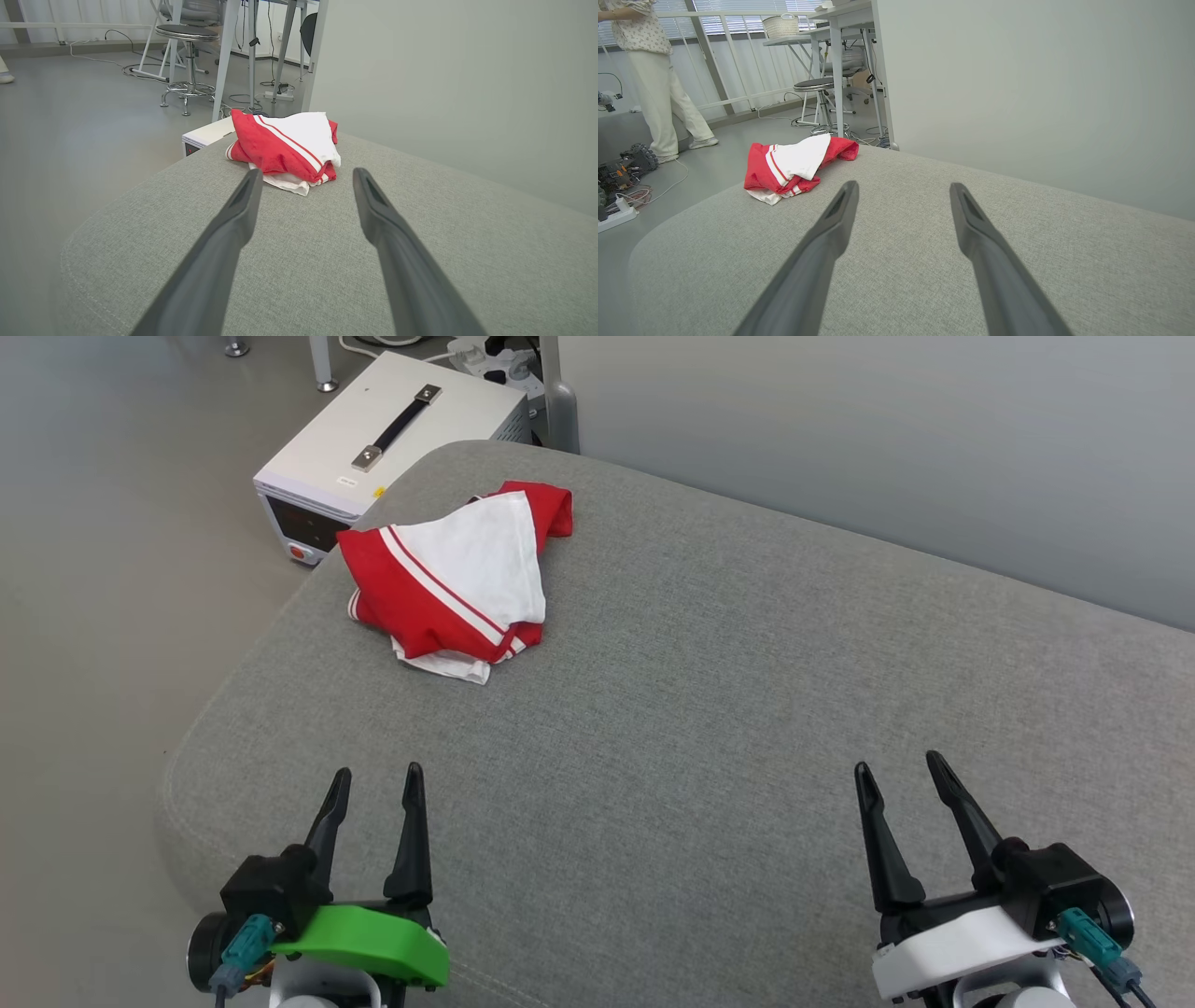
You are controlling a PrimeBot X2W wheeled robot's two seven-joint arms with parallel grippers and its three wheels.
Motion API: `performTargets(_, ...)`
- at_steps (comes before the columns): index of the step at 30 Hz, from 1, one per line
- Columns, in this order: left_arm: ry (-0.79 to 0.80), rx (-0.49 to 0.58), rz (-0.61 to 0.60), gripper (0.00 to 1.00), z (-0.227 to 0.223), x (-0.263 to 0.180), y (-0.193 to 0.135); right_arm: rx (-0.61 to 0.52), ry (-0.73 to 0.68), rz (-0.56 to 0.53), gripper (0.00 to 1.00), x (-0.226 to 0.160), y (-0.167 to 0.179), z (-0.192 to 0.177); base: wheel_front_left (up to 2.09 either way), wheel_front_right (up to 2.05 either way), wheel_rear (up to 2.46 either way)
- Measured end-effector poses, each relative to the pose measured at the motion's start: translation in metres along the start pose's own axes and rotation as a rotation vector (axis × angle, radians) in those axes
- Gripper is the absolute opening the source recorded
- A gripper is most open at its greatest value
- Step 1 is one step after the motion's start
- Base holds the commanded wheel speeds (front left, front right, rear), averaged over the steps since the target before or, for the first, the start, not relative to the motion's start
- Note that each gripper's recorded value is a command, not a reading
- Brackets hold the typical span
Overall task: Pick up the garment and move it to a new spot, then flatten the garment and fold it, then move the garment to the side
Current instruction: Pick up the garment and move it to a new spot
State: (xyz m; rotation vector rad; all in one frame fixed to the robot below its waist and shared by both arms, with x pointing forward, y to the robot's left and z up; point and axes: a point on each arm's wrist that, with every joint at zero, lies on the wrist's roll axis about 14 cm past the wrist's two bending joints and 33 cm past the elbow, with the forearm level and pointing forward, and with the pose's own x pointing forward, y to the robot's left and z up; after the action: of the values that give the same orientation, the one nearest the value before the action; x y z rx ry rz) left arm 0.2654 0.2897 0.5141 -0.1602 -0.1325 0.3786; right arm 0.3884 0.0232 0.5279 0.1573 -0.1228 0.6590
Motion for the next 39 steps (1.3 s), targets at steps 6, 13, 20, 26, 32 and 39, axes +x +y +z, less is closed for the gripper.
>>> performTargets(6, 0.01, 0.006, 0.006, 1.0, -0.002, 0.0, 0.001, 0.01, 0.011, 0.007, 1.0, 0.002, 0.001, -0.005, 0.0, 0.0, 0.0)
performTargets(13, 0.024, 0.009, 0.015, 1.0, -0.006, 0.004, 0.003, 0.012, 0.014, -0.004, 1.0, 0.002, -0.003, -0.007, 0.0, 0.0, 0.0)
performTargets(20, 0.062, 0.044, -0.026, 1.0, -0.018, 0.04, -0.003, -0.017, -0.002, -0.018, 1.0, 0.012, -0.015, -0.009, 0.0, 0.0, 0.0)
performTargets(26, 0.165, 0.164, -0.089, 1.0, -0.027, 0.11, 0.003, -0.029, 0.007, -0.04, 1.0, 0.02, -0.032, -0.021, 0.0, 0.0, 0.0)
performTargets(32, 0.39, 0.272, -0.141, 1.0, -0.046, 0.177, 0.001, -0.039, 0.021, -0.073, 1.0, 0.023, -0.056, -0.035, 0.0, 0.0, 0.0)
performTargets(39, 0.837, 0.226, -0.139, 1.0, -0.115, 0.202, 0.005, -0.031, 0.081, -0.149, 1.0, 0.011, -0.087, -0.063, 0.0, 0.0, 0.0)
